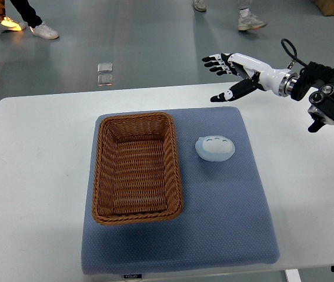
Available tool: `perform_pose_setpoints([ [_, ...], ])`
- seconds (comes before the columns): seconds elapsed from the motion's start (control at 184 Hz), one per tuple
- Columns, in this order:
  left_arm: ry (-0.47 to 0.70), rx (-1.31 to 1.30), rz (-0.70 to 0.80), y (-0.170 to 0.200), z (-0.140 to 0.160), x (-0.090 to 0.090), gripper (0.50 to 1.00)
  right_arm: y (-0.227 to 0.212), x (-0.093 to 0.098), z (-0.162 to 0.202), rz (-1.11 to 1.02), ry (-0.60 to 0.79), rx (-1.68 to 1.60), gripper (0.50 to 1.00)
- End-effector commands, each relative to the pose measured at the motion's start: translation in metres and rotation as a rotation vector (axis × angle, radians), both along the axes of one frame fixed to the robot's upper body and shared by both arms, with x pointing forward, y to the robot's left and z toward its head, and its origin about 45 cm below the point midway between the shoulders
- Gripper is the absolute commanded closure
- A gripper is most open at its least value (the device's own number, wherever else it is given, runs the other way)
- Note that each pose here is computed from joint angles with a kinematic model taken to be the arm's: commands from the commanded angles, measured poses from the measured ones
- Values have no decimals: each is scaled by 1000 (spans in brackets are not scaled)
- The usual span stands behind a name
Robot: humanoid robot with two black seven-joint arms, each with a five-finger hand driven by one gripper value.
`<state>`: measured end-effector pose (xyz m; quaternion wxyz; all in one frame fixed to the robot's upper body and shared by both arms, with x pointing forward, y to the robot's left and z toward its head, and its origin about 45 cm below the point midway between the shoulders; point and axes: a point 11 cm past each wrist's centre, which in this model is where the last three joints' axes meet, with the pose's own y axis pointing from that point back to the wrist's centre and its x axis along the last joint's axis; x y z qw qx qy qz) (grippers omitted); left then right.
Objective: Place blue toy in brown basket
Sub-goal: 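Reach the right hand down over the light-blue plush toy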
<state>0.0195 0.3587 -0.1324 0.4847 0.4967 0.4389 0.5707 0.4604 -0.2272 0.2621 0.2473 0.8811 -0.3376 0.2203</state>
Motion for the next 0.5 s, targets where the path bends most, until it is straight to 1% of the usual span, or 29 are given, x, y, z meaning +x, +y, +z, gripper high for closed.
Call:
perform_pose_setpoints([
  [0.0, 0, 0, -1, 0, 0, 0, 500, 15, -10, -4, 123, 4, -130, 587],
  [0.25, 0, 3, 0, 1, 0, 0, 500, 33, -26, -33, 263, 18, -330, 587],
  [0.494, 1, 3, -1, 1, 0, 0, 500, 32, -37, -57, 314, 45, -429, 589],
])
